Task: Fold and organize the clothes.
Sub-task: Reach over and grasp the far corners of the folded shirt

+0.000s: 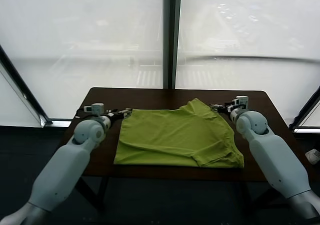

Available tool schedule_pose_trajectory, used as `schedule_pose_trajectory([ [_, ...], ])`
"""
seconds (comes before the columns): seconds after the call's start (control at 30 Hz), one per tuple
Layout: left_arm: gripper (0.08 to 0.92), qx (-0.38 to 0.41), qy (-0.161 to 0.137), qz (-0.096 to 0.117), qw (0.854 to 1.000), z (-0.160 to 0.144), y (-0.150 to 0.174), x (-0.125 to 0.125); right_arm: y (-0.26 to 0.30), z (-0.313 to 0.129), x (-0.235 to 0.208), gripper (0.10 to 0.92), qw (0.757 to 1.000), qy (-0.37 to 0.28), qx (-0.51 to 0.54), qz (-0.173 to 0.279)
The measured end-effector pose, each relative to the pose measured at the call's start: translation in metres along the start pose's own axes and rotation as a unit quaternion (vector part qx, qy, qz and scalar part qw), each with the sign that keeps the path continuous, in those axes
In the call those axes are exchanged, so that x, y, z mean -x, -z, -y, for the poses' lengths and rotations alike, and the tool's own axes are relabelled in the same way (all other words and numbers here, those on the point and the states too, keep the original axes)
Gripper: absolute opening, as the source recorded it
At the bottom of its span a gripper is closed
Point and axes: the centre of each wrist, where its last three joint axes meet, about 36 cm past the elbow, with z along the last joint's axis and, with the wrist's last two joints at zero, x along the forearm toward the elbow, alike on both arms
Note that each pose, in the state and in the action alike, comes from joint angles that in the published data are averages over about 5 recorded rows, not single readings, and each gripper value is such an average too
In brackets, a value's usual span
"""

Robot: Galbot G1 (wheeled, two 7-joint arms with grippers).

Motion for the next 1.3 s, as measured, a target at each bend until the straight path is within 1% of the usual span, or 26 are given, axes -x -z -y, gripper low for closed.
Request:
schedule_pose_trajectory([
  [0.33, 0.907, -0.001, 0.01, -0.01, 1.0, -0.007, 0.005, 0.036, -0.01, 0.005, 0.029, 0.907, 1.0, -0.002, 0.011, -0.024],
  [0.4, 0.907, -0.003, 0.01, -0.012, 1.0, -0.007, 0.007, 0.041, -0.011, 0.007, 0.032, 0.894, 1.0, -0.002, 0.015, -0.026],
  [0.57, 0.903, -0.007, 0.011, -0.018, 1.0, -0.008, 0.008, 0.052, -0.012, 0.009, 0.04, 0.843, 0.999, -0.005, 0.025, -0.027],
  [0.7, 0.862, -0.01, 0.013, -0.023, 1.0, -0.01, 0.005, 0.058, -0.015, 0.01, 0.047, 0.809, 0.999, -0.01, 0.03, -0.031],
  [0.83, 0.803, -0.012, 0.015, -0.028, 0.999, -0.012, 0.001, 0.061, -0.019, 0.011, 0.053, 0.714, 0.998, -0.015, 0.036, -0.039],
  [0.93, 0.729, -0.014, 0.015, -0.031, 0.999, -0.012, -0.002, 0.061, -0.021, 0.011, 0.056, 0.602, 0.998, -0.018, 0.037, -0.042],
  [1.0, 0.656, -0.014, 0.014, -0.032, 0.999, -0.011, -0.004, 0.061, -0.022, 0.011, 0.057, 0.497, 0.998, -0.018, 0.037, -0.044],
  [1.03, 0.607, -0.014, 0.013, -0.032, 0.999, -0.011, -0.005, 0.061, -0.023, 0.011, 0.058, 0.442, 0.998, -0.018, 0.037, -0.045],
  [1.07, 0.552, -0.014, 0.013, -0.033, 0.999, -0.011, -0.005, 0.061, -0.023, 0.011, 0.058, 0.371, 0.998, -0.018, 0.037, -0.046],
  [1.13, 0.441, -0.014, 0.011, -0.033, 0.999, -0.01, -0.007, 0.061, -0.024, 0.01, 0.059, 0.269, 0.998, -0.017, 0.036, -0.047],
  [1.17, 0.372, -0.013, 0.01, -0.033, 0.999, -0.01, -0.007, 0.061, -0.024, 0.009, 0.059, 0.215, 0.998, -0.016, 0.036, -0.047],
  [1.2, 0.322, -0.013, 0.009, -0.032, 0.999, -0.009, -0.007, 0.061, -0.025, 0.009, 0.059, 0.18, 0.998, -0.016, 0.035, -0.048],
  [1.27, 0.248, -0.012, 0.008, -0.031, 0.999, -0.009, -0.008, 0.06, -0.026, 0.009, 0.059, 0.144, 0.998, -0.015, 0.035, -0.048],
  [1.3, 0.228, -0.012, 0.008, -0.03, 0.999, -0.009, -0.008, 0.06, -0.026, 0.009, 0.059, 0.138, 0.998, -0.015, 0.034, -0.048],
])
